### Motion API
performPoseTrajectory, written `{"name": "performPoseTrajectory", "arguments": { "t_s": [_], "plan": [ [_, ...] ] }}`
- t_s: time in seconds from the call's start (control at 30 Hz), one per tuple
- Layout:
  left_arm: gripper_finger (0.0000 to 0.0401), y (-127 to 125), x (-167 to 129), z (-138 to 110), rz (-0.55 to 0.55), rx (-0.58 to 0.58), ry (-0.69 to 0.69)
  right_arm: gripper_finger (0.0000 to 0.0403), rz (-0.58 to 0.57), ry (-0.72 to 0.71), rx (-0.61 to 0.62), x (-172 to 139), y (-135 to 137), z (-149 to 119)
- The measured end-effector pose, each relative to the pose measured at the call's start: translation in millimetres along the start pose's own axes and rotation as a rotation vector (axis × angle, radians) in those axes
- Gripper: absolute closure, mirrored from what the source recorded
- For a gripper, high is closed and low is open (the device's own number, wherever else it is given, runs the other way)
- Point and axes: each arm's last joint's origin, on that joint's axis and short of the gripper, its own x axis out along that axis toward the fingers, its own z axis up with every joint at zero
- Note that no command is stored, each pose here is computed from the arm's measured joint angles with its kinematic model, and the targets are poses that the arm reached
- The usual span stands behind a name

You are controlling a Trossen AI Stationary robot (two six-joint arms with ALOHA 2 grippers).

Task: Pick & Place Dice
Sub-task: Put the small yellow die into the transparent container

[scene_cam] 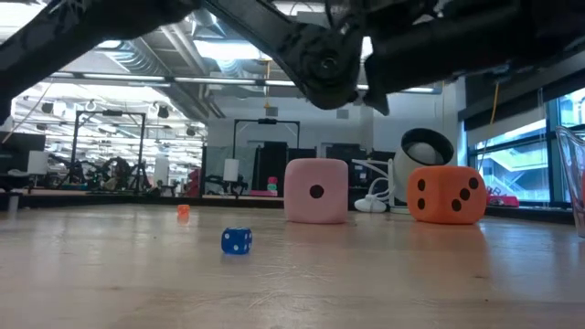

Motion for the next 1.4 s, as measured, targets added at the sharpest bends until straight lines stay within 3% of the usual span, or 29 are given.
{"name": "performPoseTrajectory", "arguments": {
  "t_s": [0.2,0.4,0.97,1.4],
  "plan": [
    [0.0372,8,10,-12,0.133,0.021,0.062,0.0348,0.141,-0.081,0.116,-13,-1,18],
    [0.0372,20,18,-12,0.181,0.009,0.177,0.0348,0.231,-0.161,0.217,-30,-6,37],
    [0.0370,5,23,-14,0.126,-0.033,0.316,0.0348,0.293,-0.170,0.239,-37,-6,42],
    [0.0282,-1,21,-22,0.129,-0.059,0.408,0.0348,0.295,-0.135,0.247,-36,-6,39]
  ]
}}
